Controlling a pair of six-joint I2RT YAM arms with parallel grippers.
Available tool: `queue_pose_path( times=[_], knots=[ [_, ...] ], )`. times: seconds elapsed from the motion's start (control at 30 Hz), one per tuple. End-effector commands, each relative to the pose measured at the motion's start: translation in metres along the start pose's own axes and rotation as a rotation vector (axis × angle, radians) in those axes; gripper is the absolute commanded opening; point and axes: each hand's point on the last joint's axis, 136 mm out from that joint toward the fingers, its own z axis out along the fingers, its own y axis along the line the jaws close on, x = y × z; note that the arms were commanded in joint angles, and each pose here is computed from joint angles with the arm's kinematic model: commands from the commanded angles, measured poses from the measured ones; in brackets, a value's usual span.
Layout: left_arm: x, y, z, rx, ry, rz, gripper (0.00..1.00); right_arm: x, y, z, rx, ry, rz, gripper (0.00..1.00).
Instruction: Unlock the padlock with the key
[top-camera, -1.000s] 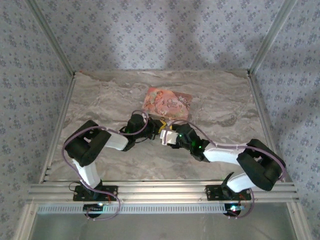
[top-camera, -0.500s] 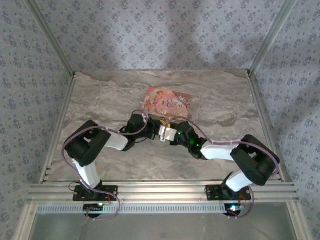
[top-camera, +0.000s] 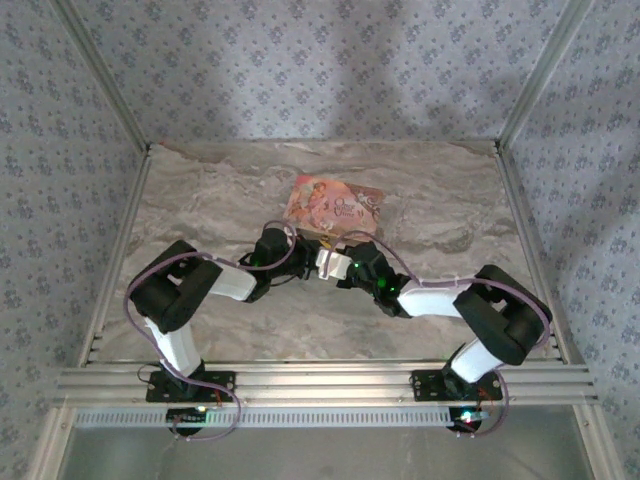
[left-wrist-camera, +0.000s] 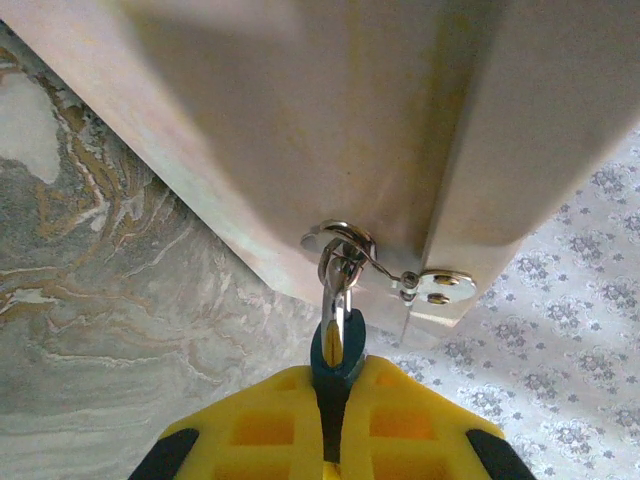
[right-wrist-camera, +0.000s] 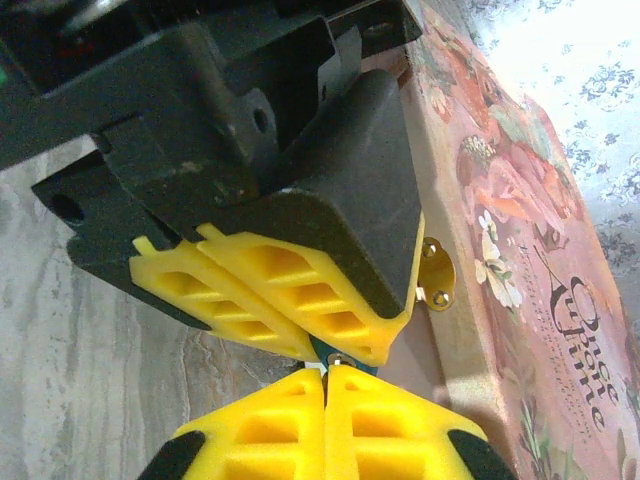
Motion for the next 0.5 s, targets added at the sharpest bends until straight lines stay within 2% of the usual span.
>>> queue_pose_path(
  times=[0.0, 0.27, 0.47],
  knots=[
    [0.011, -0.029, -0.004, 0.084, 0.030, 0.036, 0.00, -0.002, -0.016, 0.002, 0.067, 0.004, 0.037, 0.02],
    [0.011, -0.028, -0.004, 0.085, 0.030, 0.035, 0.00, -0.002, -0.025, 0.001, 0.110, 0.002, 0.107, 0.00],
    [0.011, -0.028, -0.004, 0.085, 0.029, 0.036, 0.00, -0.007, -0.031, -0.003, 0.133, -0.026, 0.264, 0.00]
  ],
)
